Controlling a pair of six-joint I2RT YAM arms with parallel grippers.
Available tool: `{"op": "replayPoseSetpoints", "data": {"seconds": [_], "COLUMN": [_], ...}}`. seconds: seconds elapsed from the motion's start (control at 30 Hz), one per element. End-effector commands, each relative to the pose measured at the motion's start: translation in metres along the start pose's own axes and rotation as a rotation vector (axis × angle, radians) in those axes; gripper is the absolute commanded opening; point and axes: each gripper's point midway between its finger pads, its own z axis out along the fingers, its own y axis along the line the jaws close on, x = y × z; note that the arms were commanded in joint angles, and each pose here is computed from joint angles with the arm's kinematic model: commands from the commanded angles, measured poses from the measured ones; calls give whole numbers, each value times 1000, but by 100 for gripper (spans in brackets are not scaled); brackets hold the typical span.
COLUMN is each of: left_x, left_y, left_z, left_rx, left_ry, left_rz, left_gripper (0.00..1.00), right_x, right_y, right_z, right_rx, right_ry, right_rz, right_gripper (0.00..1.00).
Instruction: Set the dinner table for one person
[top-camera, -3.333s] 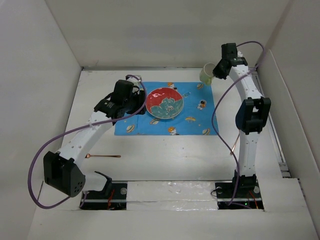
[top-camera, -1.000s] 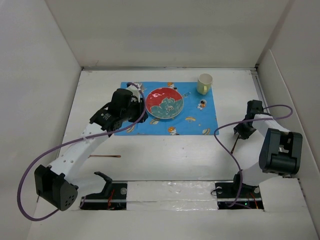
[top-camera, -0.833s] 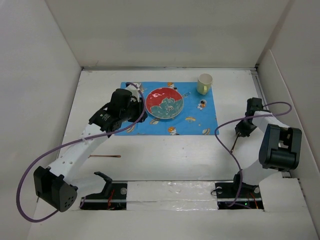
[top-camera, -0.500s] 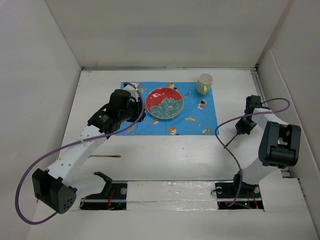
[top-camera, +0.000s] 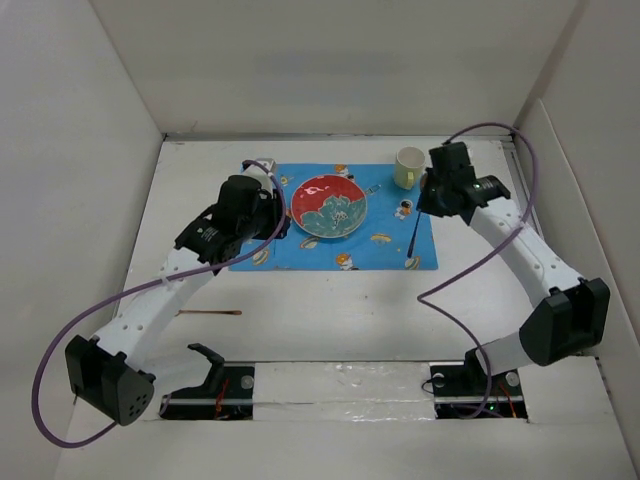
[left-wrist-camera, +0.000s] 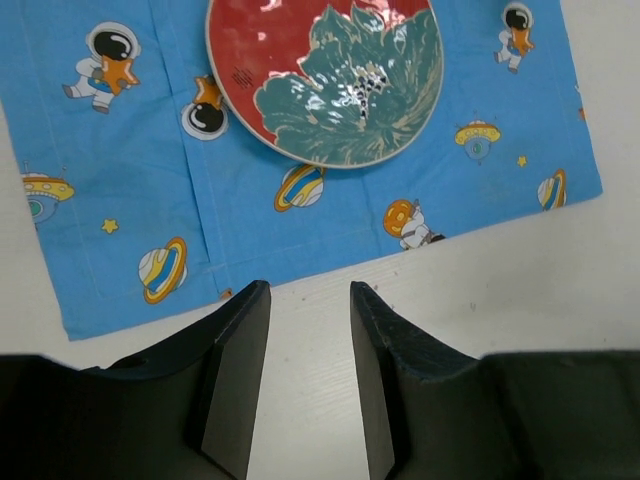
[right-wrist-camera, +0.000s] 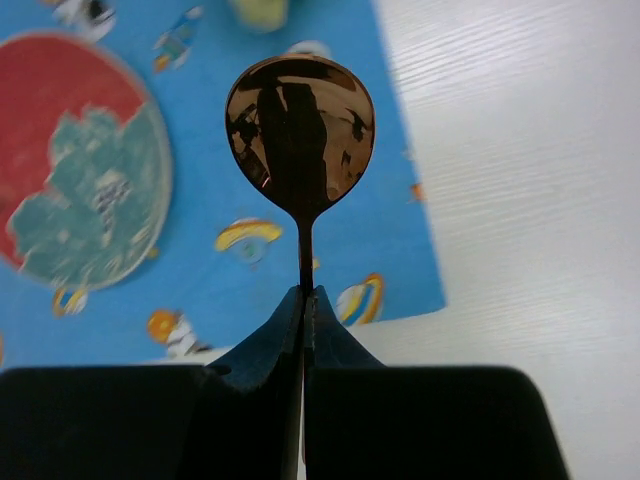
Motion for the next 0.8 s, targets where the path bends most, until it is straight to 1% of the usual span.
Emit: {"op": "replayPoseSetpoints", "data": {"seconds": [0.0, 0.03, 0.07, 0.1, 0.13, 0.17, 0.27, 0.3, 0.33, 0.37, 0.4, 0.47, 0.63, 0.77], "left_x": [-40, -44, -49, -50, -51, -55, -55, -55, -55, -54, -54, -51, -48, -44], "left_y": [2, 0, -1, -3, -3, -5, -5, -5, -5, -4, -4, 1, 6, 7], "left_z": [-15, -16, -19, -19, -19, -21, -20, -21, -23, -23, -25, -26, -31, -32], "left_rx": [-15, -1, 5, 10, 11, 13, 11, 13, 11, 9, 7, -13, -35, -40], "left_ry": [-122, -134, -147, -147, -147, -152, -147, -150, -149, -148, -150, -146, -148, -142], "left_rz": [-47, -58, -63, -62, -64, -64, -68, -70, -73, -75, -75, -76, -77, -86], "left_gripper": [35, 37, 38, 40, 40, 40, 40, 40, 40, 40, 40, 40, 40, 40], "right_x": [12, 15, 22, 14, 12, 20, 8, 21, 9, 11, 26, 21, 35, 42], "right_y": [54, 64, 69, 82, 88, 91, 108, 107, 110, 112, 108, 105, 83, 72], "right_z": [-8, -6, 11, 12, 18, 38, 58, 79, 85, 93, 111, 123, 159, 175], "right_rx": [-126, -143, -120, -139, -145, -124, -128, -98, -91, -88, -61, -27, 44, 70], "right_ry": [59, 76, 109, 96, 105, 146, 142, 192, 171, 182, 236, 231, 282, 308], "right_rz": [-116, -142, -166, -190, -201, -220, -245, -264, -267, -278, -303, -299, -290, -279], "right_gripper": [0, 0, 0, 0, 0, 0, 0, 0, 0, 0, 0, 0, 0, 0]}}
